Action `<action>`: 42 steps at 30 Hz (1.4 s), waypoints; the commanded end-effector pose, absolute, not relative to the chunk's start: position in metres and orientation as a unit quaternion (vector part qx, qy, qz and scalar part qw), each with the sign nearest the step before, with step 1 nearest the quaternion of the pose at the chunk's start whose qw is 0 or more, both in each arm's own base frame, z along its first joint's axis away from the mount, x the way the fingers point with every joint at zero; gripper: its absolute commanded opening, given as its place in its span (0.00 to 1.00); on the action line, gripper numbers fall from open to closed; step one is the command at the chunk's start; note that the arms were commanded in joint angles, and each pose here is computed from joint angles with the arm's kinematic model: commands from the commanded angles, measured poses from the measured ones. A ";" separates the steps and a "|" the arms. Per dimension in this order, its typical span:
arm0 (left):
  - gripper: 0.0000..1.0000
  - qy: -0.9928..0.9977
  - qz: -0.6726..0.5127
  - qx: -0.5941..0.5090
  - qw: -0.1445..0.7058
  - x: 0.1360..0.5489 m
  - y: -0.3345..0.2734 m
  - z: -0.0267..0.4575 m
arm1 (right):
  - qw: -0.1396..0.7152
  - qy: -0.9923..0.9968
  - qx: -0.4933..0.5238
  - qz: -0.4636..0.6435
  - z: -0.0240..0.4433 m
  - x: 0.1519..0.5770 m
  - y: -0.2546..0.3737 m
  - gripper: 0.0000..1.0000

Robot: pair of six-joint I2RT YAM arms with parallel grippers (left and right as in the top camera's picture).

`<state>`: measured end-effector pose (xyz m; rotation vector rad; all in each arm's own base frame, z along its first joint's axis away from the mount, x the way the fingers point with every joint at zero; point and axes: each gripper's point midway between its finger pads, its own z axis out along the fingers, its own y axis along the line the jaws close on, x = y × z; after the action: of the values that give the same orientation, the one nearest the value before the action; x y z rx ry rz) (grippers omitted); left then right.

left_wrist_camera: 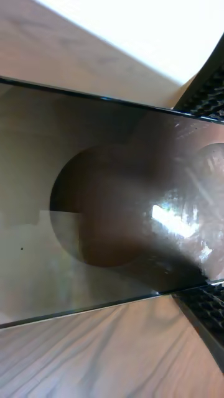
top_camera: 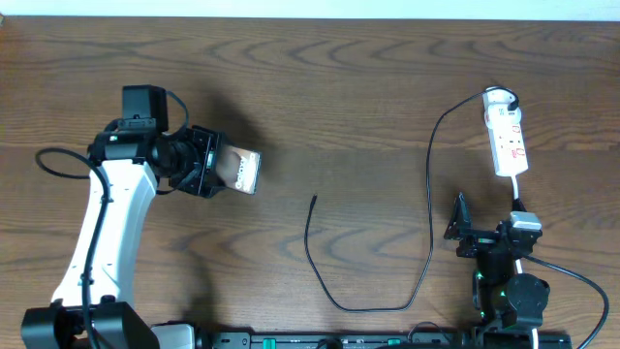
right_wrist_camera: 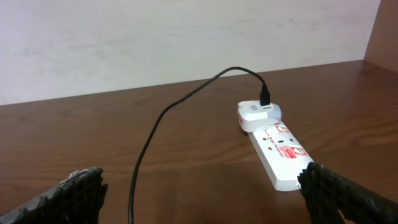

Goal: Plug charger to phone and switch on socket
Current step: 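Lift the phone with the left gripper and tilt it upright, then move the right gripper toward the held phone at table center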

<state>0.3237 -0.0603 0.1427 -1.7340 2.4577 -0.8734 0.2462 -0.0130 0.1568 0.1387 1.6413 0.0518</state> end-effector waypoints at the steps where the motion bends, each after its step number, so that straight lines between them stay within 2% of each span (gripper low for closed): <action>1: 0.08 0.802 -0.232 -0.546 0.068 0.330 -0.044 0.148 | 0.679 0.731 0.057 0.018 0.156 0.246 -0.013 0.99; 20: 0.07 0.802 -0.226 -0.549 0.069 0.330 -0.043 0.147 | 0.688 0.724 0.056 0.022 0.162 0.246 -0.013 0.99; 28: 0.07 0.797 -0.229 -0.555 0.070 0.331 -0.043 0.148 | 0.750 0.655 -0.018 0.089 0.220 0.240 0.020 0.99; 38: 0.07 0.797 -0.229 -0.555 0.070 0.331 -0.043 0.148 | 0.617 0.756 -0.063 0.211 0.241 0.247 0.062 0.99; 40: 0.08 0.797 -0.229 -0.555 0.070 0.331 -0.043 0.148 | 0.580 0.769 -0.086 0.254 0.251 0.256 0.077 0.99; 42: 0.07 0.797 -0.228 -0.555 0.070 0.331 -0.043 0.148 | 0.504 0.788 -0.117 0.333 0.261 0.269 0.101 0.99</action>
<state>0.3257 -0.0439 0.1334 -1.6994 2.4322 -0.6658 0.2614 0.0652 0.2419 -0.1445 1.8360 0.5148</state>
